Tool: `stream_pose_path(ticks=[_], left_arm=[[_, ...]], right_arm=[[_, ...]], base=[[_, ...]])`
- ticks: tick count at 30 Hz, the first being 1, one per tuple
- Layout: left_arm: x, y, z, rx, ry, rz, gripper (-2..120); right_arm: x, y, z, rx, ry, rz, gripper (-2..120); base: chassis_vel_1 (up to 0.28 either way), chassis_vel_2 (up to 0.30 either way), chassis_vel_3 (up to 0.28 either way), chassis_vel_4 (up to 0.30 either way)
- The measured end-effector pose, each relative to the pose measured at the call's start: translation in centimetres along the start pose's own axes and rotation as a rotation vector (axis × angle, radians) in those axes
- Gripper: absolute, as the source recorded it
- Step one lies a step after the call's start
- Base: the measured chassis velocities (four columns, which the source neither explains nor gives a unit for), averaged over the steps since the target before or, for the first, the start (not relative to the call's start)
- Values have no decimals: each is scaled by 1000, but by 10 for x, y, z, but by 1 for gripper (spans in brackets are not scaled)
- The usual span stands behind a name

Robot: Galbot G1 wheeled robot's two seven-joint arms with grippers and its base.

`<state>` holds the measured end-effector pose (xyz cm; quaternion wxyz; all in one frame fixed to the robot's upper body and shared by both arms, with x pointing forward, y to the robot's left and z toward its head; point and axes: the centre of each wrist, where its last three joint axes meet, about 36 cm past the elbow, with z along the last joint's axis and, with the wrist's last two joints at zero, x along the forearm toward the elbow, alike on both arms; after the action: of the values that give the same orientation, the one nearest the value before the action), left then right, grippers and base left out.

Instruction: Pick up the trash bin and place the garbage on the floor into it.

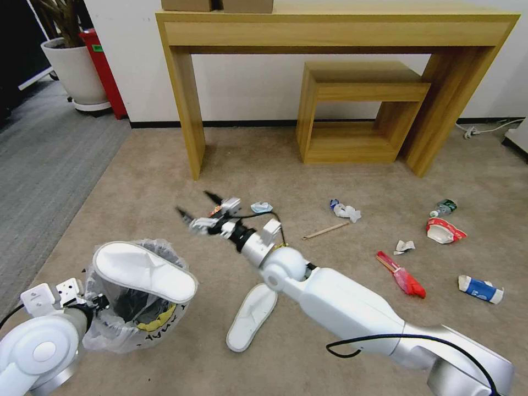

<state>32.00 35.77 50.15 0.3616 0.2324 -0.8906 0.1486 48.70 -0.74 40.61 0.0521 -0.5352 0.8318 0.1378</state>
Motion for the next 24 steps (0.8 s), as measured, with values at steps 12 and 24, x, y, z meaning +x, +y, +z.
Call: stream_pose_path(ticks=[12, 24], left_arm=[[2, 0, 3, 1, -7, -4, 0], [2, 0, 6, 1, -7, -4, 0]], right_arm=[[-8, 37, 34, 11, 77, -80, 100], [8, 8, 13, 40, 21, 59, 100]], base=[[0, 0, 0, 0], [0, 0, 0, 0]])
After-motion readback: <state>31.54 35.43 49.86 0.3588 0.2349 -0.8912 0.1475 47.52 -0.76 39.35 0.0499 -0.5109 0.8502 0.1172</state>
